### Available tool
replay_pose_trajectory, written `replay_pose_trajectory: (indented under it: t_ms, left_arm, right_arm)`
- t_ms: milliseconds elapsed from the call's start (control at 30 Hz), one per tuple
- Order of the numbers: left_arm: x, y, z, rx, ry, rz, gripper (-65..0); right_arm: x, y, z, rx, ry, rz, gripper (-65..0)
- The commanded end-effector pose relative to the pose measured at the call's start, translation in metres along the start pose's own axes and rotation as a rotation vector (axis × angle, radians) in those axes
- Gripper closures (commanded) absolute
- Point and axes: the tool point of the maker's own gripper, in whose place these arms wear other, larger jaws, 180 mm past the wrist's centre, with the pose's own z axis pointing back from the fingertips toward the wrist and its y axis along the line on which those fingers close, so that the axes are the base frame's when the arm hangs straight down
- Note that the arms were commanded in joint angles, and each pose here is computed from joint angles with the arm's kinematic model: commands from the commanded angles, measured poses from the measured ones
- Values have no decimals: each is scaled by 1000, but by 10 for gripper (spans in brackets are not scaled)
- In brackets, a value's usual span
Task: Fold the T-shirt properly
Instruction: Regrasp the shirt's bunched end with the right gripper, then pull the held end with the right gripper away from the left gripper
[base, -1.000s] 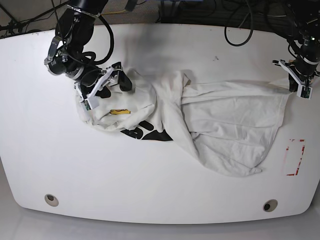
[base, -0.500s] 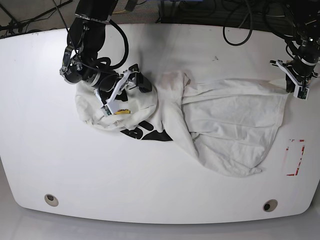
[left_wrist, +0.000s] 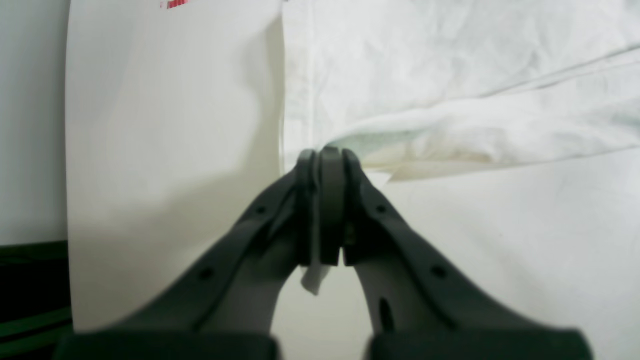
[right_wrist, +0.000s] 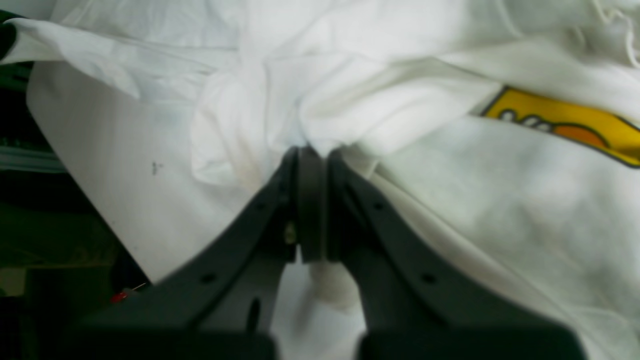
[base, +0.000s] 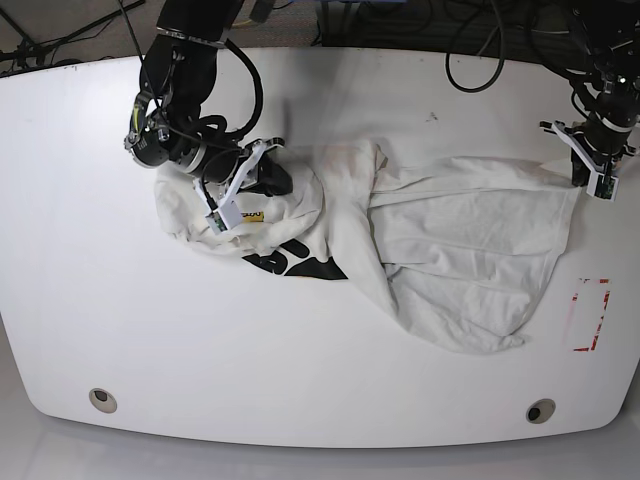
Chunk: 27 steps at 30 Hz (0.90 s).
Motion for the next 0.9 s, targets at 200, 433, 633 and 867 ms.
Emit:
replay_pose_trajectory:
  t_ms: [200,433,633,867]
  left_arm:
    - [10,6,3,16,-33,-18,0]
    - [11,7,3,18,-34,-19,0]
    - [10,7,3,20,-33,-19,0]
    - [36,14,0,42,-100,-13,0]
  right_arm:
    - [64,17,21,27,-175,115,0]
    - [96,7,27,108,-259,87,0]
    - [127,-23,33,100,-320,34,0]
    - [171,-64,57,39,-383,34,0]
